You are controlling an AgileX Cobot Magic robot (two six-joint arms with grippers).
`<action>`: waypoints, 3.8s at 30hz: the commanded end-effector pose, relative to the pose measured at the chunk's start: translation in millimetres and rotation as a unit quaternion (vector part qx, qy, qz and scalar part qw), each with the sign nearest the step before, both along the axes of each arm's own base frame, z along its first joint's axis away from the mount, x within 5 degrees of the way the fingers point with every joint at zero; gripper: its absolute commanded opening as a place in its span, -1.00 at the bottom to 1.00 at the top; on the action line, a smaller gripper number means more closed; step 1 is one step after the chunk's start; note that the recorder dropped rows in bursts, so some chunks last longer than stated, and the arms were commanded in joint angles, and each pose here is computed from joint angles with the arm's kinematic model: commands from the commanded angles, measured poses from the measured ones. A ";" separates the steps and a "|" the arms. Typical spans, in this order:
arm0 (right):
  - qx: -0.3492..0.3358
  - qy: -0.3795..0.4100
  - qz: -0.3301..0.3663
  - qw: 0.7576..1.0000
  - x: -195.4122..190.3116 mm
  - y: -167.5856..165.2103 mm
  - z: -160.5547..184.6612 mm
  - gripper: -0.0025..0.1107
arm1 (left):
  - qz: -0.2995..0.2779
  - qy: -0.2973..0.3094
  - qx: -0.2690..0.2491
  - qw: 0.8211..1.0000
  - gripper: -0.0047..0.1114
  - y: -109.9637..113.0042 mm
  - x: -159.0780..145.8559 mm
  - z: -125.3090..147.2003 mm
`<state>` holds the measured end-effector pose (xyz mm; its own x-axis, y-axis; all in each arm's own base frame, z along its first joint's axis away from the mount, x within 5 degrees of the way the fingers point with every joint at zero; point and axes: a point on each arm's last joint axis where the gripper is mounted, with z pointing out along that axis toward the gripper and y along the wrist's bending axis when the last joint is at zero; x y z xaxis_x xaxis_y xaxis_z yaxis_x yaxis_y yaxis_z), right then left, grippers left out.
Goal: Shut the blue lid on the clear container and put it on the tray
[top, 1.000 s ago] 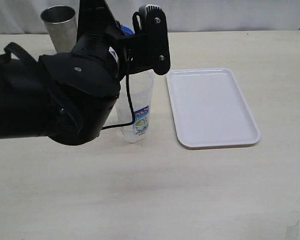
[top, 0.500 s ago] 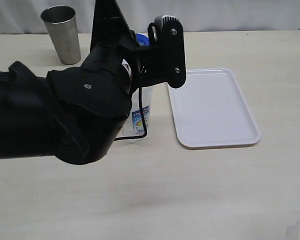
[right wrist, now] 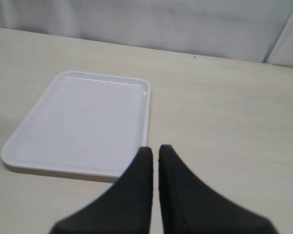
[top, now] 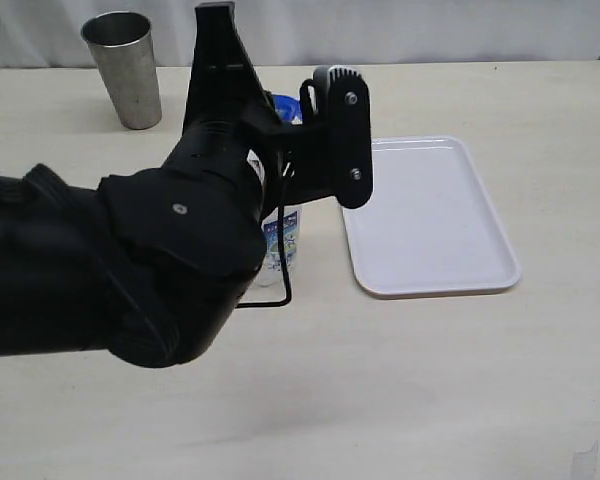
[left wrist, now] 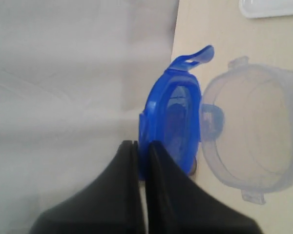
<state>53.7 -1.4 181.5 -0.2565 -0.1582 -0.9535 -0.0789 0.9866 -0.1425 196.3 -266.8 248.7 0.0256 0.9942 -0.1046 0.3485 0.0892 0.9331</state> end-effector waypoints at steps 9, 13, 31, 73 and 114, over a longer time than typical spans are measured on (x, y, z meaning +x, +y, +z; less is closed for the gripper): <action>0.003 0.000 -0.002 1.000 -0.2 -0.1 -0.3 -0.88 | -0.006 -0.007 0.016 1.000 -0.92 7.5 -4.4 -10.7; 0.003 0.000 -0.002 1.000 -0.2 -0.1 -0.3 -0.88 | -0.003 -0.014 0.019 1.000 -0.92 8.0 -4.0 -9.6; 0.003 0.000 -0.002 1.000 -0.2 -0.1 -0.3 -0.88 | 0.000 -0.077 -0.037 0.996 -0.92 5.7 -1.0 2.1; 0.003 0.000 -0.002 1.000 -0.2 -0.1 -0.3 -0.88 | -0.003 -0.073 -0.049 0.996 -0.92 10.4 11.9 1.6; 0.003 0.000 -0.002 1.000 -0.2 -0.1 -0.3 -0.88 | -0.027 -0.069 -0.037 0.997 -0.92 3.4 3.8 0.9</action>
